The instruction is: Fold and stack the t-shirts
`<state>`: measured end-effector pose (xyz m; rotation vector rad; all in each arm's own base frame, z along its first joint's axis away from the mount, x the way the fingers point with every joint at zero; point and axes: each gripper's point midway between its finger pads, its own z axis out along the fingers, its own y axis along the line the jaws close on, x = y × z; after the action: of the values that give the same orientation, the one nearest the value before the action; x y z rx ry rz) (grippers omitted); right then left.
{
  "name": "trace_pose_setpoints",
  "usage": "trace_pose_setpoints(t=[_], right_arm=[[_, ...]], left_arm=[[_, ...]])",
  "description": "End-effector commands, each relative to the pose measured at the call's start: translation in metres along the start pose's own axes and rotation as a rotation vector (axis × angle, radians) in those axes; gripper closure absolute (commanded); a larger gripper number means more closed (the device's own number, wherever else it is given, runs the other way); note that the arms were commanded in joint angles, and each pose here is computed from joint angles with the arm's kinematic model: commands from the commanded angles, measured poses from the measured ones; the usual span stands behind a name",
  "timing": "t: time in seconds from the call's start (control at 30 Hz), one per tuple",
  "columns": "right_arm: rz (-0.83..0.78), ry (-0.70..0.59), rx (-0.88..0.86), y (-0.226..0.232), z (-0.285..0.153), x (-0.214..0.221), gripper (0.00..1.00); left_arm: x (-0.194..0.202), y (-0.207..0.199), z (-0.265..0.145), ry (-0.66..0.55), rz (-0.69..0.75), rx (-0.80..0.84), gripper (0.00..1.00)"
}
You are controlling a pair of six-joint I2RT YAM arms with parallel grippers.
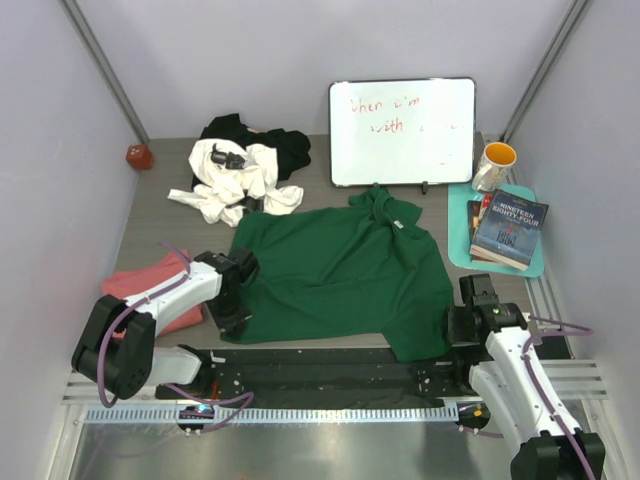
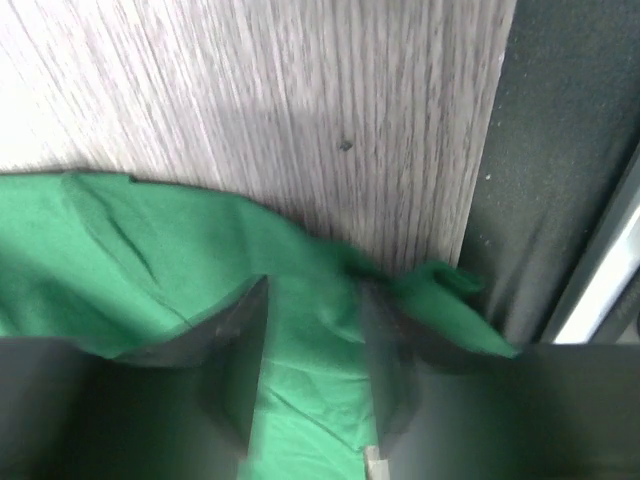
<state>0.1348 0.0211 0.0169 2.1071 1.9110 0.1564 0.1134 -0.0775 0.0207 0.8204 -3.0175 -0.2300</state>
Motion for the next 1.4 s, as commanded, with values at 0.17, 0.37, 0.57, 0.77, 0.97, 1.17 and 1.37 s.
trace_pose_setpoints(t=[0.17, 0.37, 0.57, 0.77, 0.97, 1.17, 1.37], right_arm=[[0.010, 0.011, 0.029, -0.011, 0.008, 0.003, 0.88], [0.011, 0.025, -0.018, 0.000, -0.010, 0.002, 0.96], [0.011, -0.009, -0.067, 0.010, -0.033, -0.007, 0.99], [0.014, -0.024, -0.124, 0.027, -0.046, -0.011, 0.99], [0.014, -0.021, -0.167, 0.042, -0.059, -0.012, 0.99], [-0.005, -0.070, -0.248, 0.070, -0.080, -0.021, 0.99], [-0.013, -0.069, -0.321, 0.096, -0.091, -0.020, 0.99]], left_arm=[[-0.004, -0.006, -0.007, -0.015, 0.007, 0.028, 1.00], [-0.005, -0.007, -0.006, -0.018, 0.006, 0.027, 1.00], [-0.007, -0.005, -0.010, -0.031, -0.004, 0.022, 1.00], [-0.015, -0.004, -0.021, -0.077, -0.016, 0.030, 1.00], [-0.020, -0.003, -0.030, -0.101, -0.020, 0.029, 1.00], [-0.040, -0.003, -0.050, -0.193, -0.017, 0.022, 1.00], [-0.053, -0.002, -0.065, -0.251, -0.021, 0.012, 1.00]])
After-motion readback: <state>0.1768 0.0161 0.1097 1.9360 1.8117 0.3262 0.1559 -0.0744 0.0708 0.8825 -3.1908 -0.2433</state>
